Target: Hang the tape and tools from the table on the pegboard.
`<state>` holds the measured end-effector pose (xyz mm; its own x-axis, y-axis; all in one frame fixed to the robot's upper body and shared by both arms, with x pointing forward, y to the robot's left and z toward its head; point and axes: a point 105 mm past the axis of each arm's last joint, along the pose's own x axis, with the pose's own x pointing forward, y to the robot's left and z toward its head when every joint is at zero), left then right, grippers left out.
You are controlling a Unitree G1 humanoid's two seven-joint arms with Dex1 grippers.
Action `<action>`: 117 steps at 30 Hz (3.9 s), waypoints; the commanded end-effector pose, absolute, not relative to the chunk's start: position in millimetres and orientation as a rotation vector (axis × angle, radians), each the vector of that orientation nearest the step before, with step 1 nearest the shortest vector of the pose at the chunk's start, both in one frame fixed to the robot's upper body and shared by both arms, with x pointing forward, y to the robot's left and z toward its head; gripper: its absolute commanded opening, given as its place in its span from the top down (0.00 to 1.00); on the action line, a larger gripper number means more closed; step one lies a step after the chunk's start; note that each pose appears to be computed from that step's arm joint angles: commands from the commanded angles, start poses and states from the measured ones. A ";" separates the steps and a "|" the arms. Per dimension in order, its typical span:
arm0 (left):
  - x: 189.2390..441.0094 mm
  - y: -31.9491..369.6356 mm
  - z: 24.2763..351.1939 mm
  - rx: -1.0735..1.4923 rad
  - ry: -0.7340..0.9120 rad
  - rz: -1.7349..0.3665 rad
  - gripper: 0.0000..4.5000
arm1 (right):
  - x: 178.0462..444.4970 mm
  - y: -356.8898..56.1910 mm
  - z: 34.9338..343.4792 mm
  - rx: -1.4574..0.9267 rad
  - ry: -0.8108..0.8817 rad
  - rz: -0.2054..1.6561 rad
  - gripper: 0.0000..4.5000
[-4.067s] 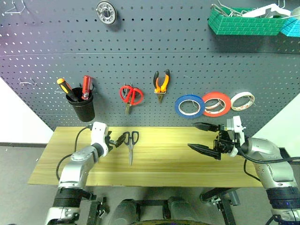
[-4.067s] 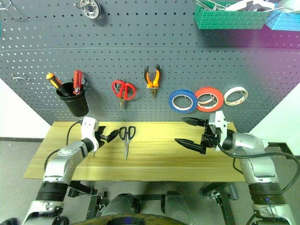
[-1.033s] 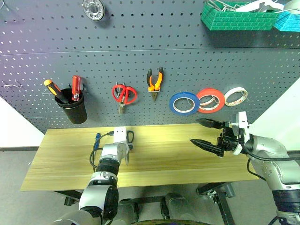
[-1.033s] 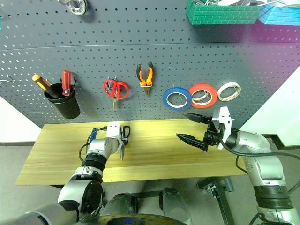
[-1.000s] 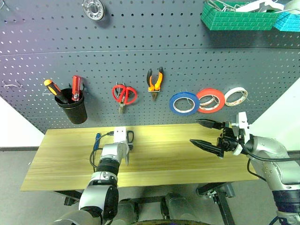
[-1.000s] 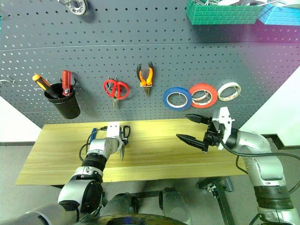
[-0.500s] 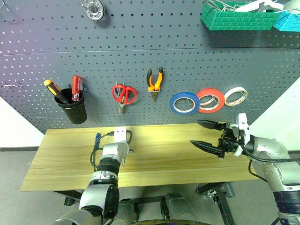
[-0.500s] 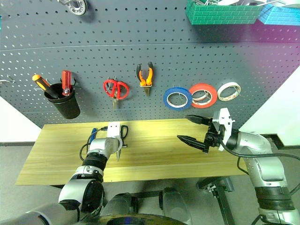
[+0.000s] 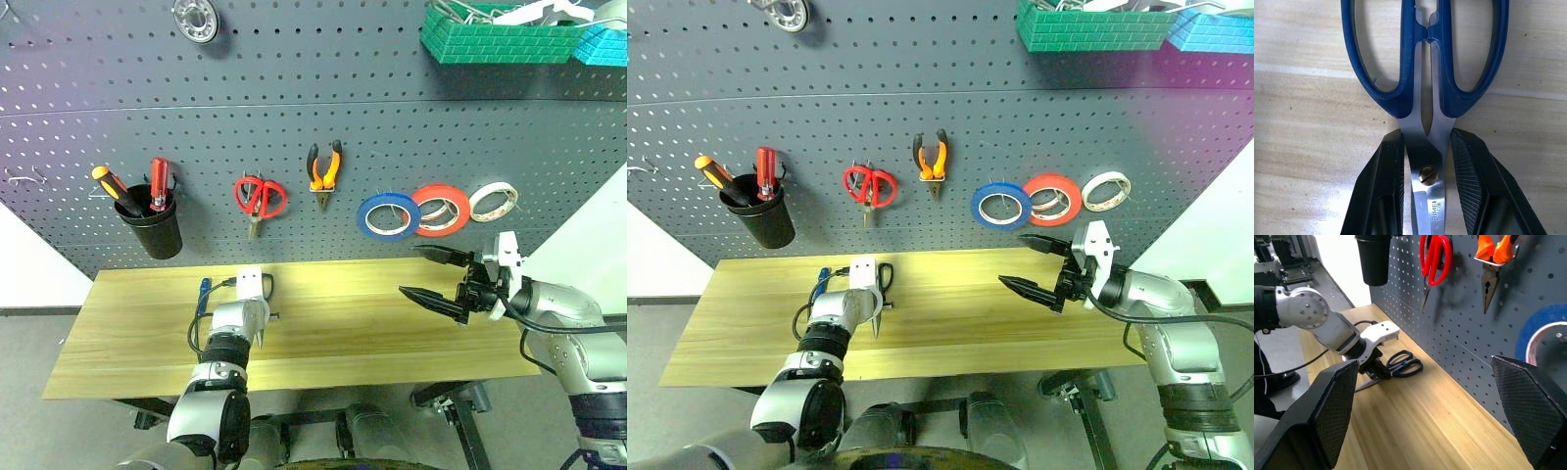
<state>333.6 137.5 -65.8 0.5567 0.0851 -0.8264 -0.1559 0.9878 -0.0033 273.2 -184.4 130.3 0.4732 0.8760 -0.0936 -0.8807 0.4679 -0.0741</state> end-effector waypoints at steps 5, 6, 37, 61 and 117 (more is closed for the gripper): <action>339.6 133.0 -44.0 -0.041 0.904 0.063 0.76 | 280.2 -181.3 139.3 -0.141 -0.014 1.088 0.00; 340.6 133.5 -40.9 -0.026 0.890 0.050 0.76 | 280.7 -181.4 139.1 -0.141 -0.014 1.089 0.00; 300.6 179.5 8.8 0.571 0.448 -0.292 0.76 | 283.0 -203.8 128.1 -0.090 -0.009 1.100 0.00; 286.4 170.9 62.2 0.847 -0.055 -0.416 0.76 | 260.8 -211.2 133.6 0.033 0.028 1.252 0.00; 311.9 174.2 113.7 0.798 -0.342 -0.218 0.76 | 249.3 -221.3 103.3 0.303 -0.088 1.072 0.00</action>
<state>308.0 173.3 101.8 0.9293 -0.3250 0.1755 0.0880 0.6561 0.7495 247.3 -218.8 94.0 0.4892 0.8488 0.2004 -0.8641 0.4405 0.2434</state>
